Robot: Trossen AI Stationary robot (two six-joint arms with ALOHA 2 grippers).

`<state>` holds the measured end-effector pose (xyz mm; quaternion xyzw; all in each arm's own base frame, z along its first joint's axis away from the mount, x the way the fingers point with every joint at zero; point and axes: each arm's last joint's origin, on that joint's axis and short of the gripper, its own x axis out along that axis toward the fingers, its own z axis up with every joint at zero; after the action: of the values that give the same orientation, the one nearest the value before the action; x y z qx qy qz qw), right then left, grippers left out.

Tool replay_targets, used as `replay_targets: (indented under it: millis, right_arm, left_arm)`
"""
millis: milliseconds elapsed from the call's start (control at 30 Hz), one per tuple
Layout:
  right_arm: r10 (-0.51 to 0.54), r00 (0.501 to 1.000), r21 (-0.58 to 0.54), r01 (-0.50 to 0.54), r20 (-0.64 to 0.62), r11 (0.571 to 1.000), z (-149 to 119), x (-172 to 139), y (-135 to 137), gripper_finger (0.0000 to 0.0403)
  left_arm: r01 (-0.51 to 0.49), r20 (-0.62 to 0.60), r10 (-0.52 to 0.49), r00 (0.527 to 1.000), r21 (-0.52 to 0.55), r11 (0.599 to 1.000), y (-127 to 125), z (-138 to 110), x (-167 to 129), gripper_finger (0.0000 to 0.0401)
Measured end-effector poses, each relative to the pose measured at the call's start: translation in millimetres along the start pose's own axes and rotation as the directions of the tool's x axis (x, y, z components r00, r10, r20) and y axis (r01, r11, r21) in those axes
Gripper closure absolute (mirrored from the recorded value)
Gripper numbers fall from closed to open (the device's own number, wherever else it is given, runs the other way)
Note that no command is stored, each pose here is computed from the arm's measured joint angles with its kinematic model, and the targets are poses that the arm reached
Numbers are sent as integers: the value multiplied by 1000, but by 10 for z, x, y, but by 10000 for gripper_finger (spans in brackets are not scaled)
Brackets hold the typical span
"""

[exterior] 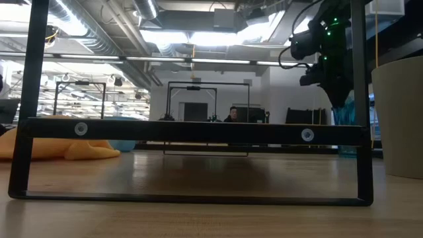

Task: Stack small to large cups/mugs on shelf
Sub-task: Put the blue cup on the shelf

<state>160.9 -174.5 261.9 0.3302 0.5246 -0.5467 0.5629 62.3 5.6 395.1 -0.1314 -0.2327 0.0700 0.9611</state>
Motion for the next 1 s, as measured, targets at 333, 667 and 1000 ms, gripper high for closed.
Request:
replay_targets:
  millis: [333, 667, 1000]
  right_arm:
    - [-4, 1000, -14, 4, 3, 1000, 1, -2, 0, 368]
    - [3, 1000, -26, -3, 2, 1000, -10, -8, 19, 389]
    - [121, 991, -119, -113, 56, 986, -31, -291, 232, 390]
  left_arm:
    - [0, 0, 0, 1000, 0, 1000, 0, 0, 0, 379]
    - [0, 0, 0, 1000, 0, 1000, 0, 0, 0, 379]
    - [0, 0, 0, 1000, 0, 1000, 0, 0, 0, 379]
